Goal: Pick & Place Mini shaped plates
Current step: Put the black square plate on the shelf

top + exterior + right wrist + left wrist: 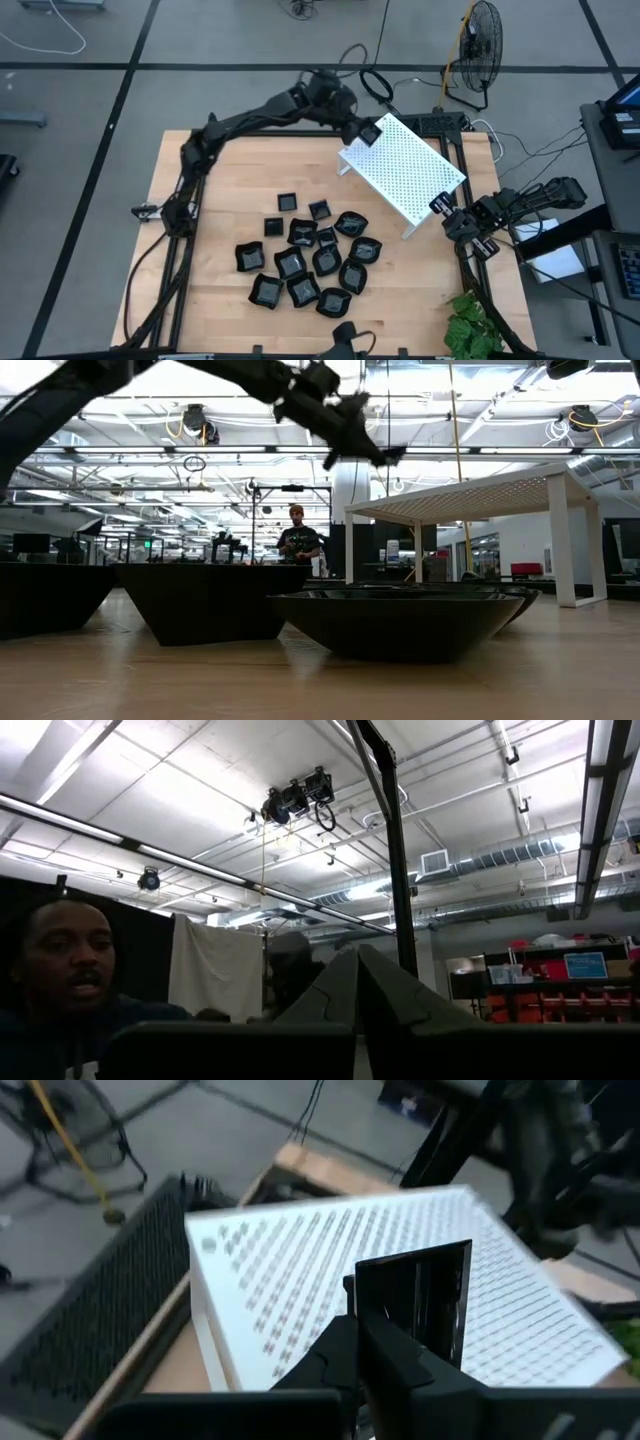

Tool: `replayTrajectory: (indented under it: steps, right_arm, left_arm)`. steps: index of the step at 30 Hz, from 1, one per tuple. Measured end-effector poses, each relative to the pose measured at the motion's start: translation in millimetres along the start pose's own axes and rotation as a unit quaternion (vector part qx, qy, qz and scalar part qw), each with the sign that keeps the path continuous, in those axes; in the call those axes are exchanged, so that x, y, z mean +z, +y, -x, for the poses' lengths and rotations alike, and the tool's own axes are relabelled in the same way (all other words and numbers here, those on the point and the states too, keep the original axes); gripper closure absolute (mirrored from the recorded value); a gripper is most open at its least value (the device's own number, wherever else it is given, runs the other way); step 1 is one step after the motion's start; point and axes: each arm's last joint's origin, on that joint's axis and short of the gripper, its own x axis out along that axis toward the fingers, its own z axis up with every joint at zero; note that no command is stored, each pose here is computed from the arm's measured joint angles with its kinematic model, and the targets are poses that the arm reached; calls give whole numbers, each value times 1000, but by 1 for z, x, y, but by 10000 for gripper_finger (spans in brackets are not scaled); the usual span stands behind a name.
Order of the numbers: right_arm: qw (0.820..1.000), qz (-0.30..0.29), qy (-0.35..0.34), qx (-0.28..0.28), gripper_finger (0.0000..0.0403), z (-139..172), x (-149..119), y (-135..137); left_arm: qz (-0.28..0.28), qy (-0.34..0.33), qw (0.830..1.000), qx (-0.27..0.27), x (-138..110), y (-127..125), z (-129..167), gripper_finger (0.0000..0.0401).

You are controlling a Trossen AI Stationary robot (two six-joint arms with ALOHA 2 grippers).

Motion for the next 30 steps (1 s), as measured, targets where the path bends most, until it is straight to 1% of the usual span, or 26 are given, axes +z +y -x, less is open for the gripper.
replayTrajectory:
  steps: [3, 7, 10, 15, 22, 30]
  right_arm:
    - [1000, 0, 0, 0, 403, 0, 0, 0]
    - [1000, 0, 0, 0, 403, 0, 0, 0]
    - [1000, 0, 0, 0, 403, 0, 0, 0]
    - [1000, 0, 0, 0, 403, 0, 0, 0]
    - [1000, 0, 0, 0, 403, 0, 0, 0]
    - [1000, 0, 0, 0, 403, 0, 0, 0]
  left_arm:
    - [19, 19, 1000, 2, -11, 7, -14, 393]
    - [22, 30, 999, -11, -17, 4, -22, 394]
    - [15, 41, 999, -3, -19, -1, -24, 388]
    - [12, 61, 998, 12, -24, -2, -24, 396]
    - [12, 67, 998, 13, -26, -2, -25, 372]
    - [9, 67, 998, 11, -27, -5, -26, 369]
